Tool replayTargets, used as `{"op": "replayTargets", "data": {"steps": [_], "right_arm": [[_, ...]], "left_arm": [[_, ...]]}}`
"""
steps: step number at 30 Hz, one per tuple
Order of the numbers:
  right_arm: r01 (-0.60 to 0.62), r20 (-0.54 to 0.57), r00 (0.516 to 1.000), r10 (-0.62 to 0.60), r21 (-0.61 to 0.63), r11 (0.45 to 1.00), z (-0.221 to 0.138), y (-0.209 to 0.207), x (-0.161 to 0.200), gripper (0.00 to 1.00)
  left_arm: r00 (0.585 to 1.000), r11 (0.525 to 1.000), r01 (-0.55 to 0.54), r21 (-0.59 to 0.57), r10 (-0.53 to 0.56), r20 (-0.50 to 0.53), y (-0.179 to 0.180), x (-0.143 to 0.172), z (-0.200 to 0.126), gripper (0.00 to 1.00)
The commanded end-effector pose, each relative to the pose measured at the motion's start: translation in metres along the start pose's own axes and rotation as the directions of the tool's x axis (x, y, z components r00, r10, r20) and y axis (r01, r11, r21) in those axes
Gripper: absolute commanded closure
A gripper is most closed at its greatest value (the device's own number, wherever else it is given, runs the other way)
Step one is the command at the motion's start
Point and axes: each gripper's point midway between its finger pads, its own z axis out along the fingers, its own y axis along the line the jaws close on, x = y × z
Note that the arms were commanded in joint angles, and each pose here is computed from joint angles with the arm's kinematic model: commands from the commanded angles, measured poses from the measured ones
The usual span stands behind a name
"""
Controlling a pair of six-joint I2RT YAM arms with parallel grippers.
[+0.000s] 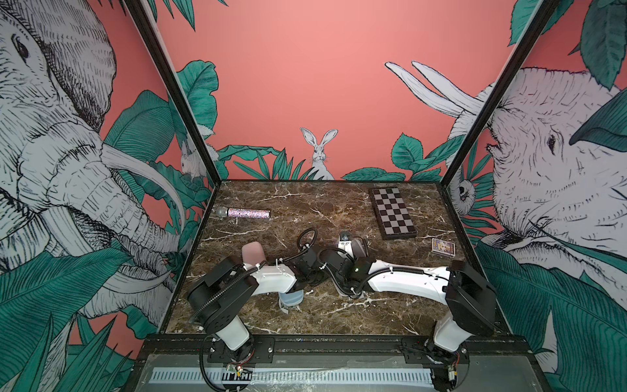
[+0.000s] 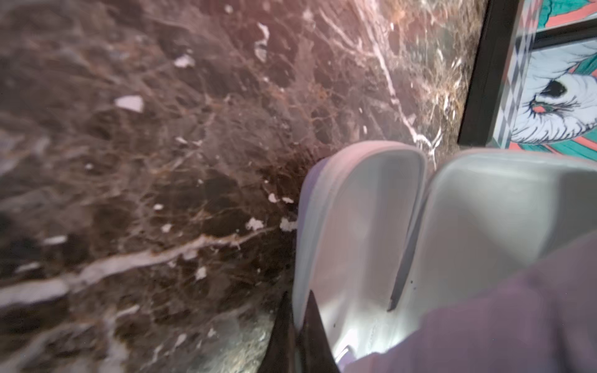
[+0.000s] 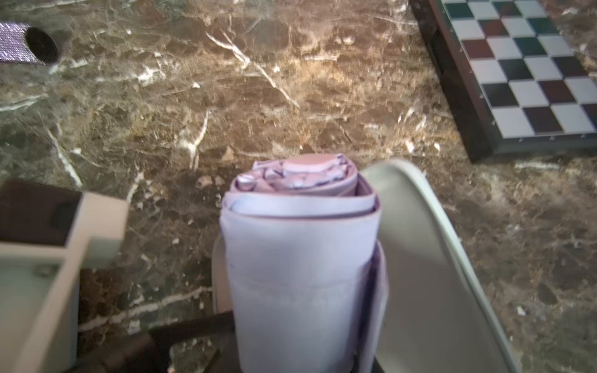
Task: Put umbrellas into zippered umbrella sleeves
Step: Place the umbrella in the umbrella sleeve.
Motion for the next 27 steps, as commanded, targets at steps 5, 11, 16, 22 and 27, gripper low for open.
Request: {"op": "replayTargets", "data": {"steps": [5, 11, 16, 22, 27], "right_arm": [[0.015, -0.098, 0.995, -0.013, 0.026, 1.000, -0.003, -0.028, 0.006, 0.62], [0.113, -0.223, 0.967, -0.126, -0.070, 0.991, 0.005, -0.014, 0.021, 0.54], [0.134, -0.272, 0.946, -0.177, -0.169, 0.976, 0.006, 0.005, 0.032, 0.48], [0.105, -0.253, 0.955, -0.154, -0.199, 0.974, -0.006, 0.003, 0.002, 0.41], [-0.029, -0.336, 0.942, -0.014, -0.123, 0.992, 0.012, -0.029, -0.004, 0.33]], "left_arm": [[1.000, 0.997, -0.014, 0.072, 0.012, 0.029, -0.009, -0.005, -0.007, 1.00], [0.999, 0.993, -0.036, 0.108, 0.037, -0.002, -0.005, -0.006, -0.009, 0.88], [0.997, 0.988, -0.061, 0.141, 0.066, -0.029, -0.005, -0.002, -0.011, 0.79], [0.997, 0.985, -0.060, 0.161, 0.067, -0.040, 0.002, -0.006, -0.018, 0.73], [0.994, 0.980, -0.091, 0.175, 0.099, -0.039, 0.004, -0.009, -0.028, 0.72]]}}
